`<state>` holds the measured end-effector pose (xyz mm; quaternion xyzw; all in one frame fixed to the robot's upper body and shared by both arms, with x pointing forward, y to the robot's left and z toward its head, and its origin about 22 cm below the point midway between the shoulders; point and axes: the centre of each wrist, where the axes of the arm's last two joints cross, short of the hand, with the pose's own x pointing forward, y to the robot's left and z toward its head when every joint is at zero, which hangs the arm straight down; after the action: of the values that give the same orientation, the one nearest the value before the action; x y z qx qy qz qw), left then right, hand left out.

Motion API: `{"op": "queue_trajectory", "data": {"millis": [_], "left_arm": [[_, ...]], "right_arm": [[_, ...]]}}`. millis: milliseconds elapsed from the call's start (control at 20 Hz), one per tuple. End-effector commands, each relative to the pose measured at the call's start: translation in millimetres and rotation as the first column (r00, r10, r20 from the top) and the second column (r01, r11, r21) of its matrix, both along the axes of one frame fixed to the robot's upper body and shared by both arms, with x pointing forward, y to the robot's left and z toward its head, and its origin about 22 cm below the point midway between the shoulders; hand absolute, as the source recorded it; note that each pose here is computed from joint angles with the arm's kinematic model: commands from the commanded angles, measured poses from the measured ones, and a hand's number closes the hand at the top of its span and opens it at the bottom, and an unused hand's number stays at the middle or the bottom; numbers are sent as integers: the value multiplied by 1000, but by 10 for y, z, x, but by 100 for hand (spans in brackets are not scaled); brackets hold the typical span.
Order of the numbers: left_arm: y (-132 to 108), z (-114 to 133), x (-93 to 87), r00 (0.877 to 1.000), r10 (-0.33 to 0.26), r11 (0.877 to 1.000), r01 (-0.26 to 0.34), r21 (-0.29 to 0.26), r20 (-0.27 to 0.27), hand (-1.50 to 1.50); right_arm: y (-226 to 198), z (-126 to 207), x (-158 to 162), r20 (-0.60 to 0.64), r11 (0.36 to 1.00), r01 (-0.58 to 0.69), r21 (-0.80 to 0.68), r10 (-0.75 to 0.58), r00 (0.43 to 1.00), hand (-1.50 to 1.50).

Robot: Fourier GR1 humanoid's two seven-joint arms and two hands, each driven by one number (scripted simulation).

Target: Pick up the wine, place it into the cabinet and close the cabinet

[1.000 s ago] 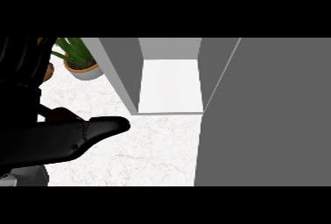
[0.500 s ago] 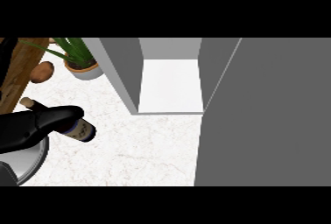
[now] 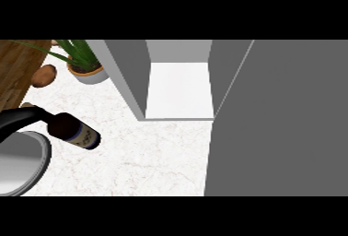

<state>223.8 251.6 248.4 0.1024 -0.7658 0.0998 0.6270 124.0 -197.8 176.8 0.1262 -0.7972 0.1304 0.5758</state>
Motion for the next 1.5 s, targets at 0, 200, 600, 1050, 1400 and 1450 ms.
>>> {"op": "queue_trajectory", "data": {"millis": [0,200,600,1050,1400,1450], "left_arm": [[182,-133,-67,999,31,1000,-31,-3,-27,-150],[174,-138,-78,997,53,999,-53,-1,-47,-150],[473,-639,-12,993,50,998,-53,-21,-110,-150],[803,-1183,25,986,16,1000,-20,-24,-167,-150],[868,-1626,156,980,26,999,-30,-21,-197,-150],[868,-1602,137,979,3,1000,-9,-29,-202,-150]], "right_arm": [[-100,350,-446,74,998,-43,43,40,996,-150],[-153,384,-533,73,998,-60,22,59,996,-150],[-78,320,-466,76,999,-23,39,20,997,-150],[-69,341,-377,75,998,-27,53,23,997,-150],[-139,384,-549,80,998,-53,45,50,996,-150],[-127,432,-469,82,999,-32,41,29,996,-150]]}}
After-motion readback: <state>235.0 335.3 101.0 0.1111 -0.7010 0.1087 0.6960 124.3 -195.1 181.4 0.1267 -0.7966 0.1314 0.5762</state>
